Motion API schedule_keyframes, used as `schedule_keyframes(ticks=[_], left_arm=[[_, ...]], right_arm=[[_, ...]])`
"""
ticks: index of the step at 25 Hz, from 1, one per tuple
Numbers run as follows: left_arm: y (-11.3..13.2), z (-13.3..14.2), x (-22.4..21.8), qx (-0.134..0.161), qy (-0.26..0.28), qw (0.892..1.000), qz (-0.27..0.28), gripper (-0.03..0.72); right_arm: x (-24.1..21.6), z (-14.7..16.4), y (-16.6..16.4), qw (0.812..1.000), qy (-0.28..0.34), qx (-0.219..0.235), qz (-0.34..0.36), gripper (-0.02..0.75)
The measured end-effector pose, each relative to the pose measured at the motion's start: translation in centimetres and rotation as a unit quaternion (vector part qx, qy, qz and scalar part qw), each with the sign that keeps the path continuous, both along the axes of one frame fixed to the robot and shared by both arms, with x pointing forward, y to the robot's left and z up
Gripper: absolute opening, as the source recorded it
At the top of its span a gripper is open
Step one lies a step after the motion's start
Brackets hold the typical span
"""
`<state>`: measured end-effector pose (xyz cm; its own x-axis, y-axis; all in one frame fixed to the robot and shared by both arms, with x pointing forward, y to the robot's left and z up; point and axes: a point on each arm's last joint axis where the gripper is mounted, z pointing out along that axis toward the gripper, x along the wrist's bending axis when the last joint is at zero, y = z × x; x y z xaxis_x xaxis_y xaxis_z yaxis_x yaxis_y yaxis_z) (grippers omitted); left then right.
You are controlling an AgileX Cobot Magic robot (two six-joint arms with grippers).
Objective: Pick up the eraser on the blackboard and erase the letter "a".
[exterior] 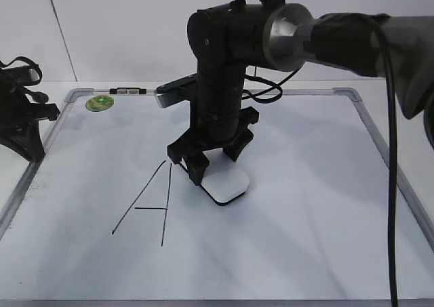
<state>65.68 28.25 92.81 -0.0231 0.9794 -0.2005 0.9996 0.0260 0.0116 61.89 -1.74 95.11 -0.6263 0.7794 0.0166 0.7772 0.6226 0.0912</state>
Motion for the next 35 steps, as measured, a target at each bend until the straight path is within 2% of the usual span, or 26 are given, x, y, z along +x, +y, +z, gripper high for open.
schedule_keyframes(ticks=[8, 12, 22, 28, 31, 35], left_arm=[[0.0, 0.0, 0.0, -0.001, 0.0, 1.0, 0.0, 0.034], [0.0, 0.0, 0.0, -0.001, -0.001, 1.0, 0.001, 0.034], [-0.1, 0.0, 0.0, -0.005, -0.002, 1.0, 0.003, 0.034], [-0.2, 0.0, 0.1, -0.013, -0.001, 1.0, 0.006, 0.035], [-0.2, 0.0, 0.1, -0.014, -0.001, 1.0, 0.007, 0.035], [-0.2, 0.0, 0.1, -0.014, -0.001, 1.0, 0.007, 0.035]], right_arm=[[0.2, 0.0, -0.2, 1.0, -0.008, -0.012, -0.007, 0.528], [0.8, 0.0, -1.1, 1.0, -0.002, -0.003, -0.028, 0.528], [4.0, 0.0, -6.3, 0.995, -0.012, -0.013, -0.101, 0.528], [4.4, 0.7, -7.5, 0.993, -0.023, -0.019, -0.113, 0.528], [4.3, 2.7, -8.1, 0.991, -0.046, -0.019, -0.122, 0.528], [3.6, 8.2, -9.1, 0.983, -0.111, -0.004, -0.148, 0.528]])
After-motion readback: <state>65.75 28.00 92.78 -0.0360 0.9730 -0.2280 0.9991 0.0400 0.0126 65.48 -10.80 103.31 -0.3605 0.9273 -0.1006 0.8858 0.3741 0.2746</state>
